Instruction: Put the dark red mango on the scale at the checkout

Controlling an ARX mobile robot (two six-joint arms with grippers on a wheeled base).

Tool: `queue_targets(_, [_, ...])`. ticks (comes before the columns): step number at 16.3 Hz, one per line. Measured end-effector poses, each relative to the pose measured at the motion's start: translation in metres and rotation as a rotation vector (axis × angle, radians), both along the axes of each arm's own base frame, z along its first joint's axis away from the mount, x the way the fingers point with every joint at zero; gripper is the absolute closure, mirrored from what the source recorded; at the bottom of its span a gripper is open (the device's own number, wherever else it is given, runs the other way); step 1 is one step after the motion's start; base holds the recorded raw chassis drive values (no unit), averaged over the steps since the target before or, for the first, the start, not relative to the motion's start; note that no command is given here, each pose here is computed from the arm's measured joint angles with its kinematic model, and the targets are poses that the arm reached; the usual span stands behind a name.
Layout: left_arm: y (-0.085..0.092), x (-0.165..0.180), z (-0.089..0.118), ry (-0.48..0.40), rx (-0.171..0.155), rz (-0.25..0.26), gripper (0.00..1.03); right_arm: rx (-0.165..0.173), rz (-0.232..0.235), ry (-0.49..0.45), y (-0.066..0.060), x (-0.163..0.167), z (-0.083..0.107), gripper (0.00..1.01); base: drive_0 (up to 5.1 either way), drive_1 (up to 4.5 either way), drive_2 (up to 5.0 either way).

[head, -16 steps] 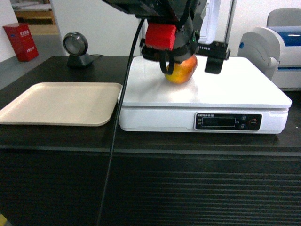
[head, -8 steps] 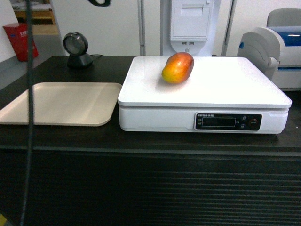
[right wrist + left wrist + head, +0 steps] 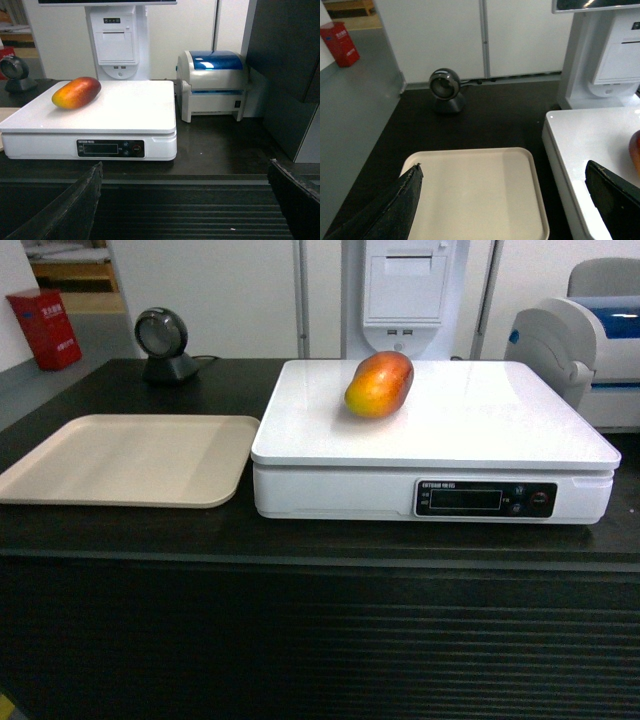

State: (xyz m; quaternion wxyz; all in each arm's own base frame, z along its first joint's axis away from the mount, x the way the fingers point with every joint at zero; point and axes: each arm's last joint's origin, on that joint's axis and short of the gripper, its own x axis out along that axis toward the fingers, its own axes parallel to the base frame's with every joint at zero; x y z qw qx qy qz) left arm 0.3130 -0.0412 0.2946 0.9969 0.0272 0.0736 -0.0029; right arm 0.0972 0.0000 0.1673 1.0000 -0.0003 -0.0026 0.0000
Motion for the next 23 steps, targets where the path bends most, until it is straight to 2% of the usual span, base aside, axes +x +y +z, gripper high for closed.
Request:
queue_targets(1, [0.008,-0.011,0.0,-0.011,-0.002,0.02,0.05,0.0,0.0,0.0,0.0,0.0,0.0,0.03,0.0,0.0,0.0])
queue_targets(2, [0.016,-0.023,0.005,-0.095,-0.022,0.021,0.09,0.0,0.0,0.0,0.0,0.0,0.0,0.03,0.0,0.0,0.0])
queue_targets(3, [0.022,-0.04,0.004,-0.172,-0.035,0.011,0.2,0.0,0.0,0.0,0.0,0.0,0.0,0.03,0.0,0.0,0.0])
queue_targets(5, [0.029,-0.08,-0.024,-0.175,-0.049,0.009,0.44,0.0,0.0,0.0,0.0,0.0,0.0,0.03,0.0,0.0,0.0])
queue_targets(7, [0.039,-0.1,-0.051,-0.149,-0.048,0.002,0.67,0.0,0.0,0.0,0.0,0.0,0.0,0.03,0.0,0.0,0.0])
queue_targets(8, [0.042,-0.107,-0.062,-0.138,-0.047,0.015,0.78,0.0,0.0,0.0,0.0,0.0,0.0,0.03,0.0,0.0,0.0])
queue_targets(10, [0.042,-0.124,-0.075,-0.15,-0.053,0.011,1.01,0.0,0.0,0.0,0.0,0.0,0.0,0.03,0.0,0.0,0.0])
queue_targets(11, [0.041,-0.137,-0.087,-0.143,-0.051,0.009,1.01,0.0,0.0,0.0,0.0,0.0,0.0,0.03,0.0,0.0,0.0])
queue_targets(14, [0.041,-0.151,-0.098,-0.143,-0.051,0.009,1.01,0.0,0.0,0.0,0.0,0.0,0.0,0.03,0.0,0.0,0.0])
queue_targets(23, [0.041,-0.182,-0.118,-0.14,-0.051,0.009,1.01,0.0,0.0,0.0,0.0,0.0,0.0,0.03,0.0,0.0,0.0])
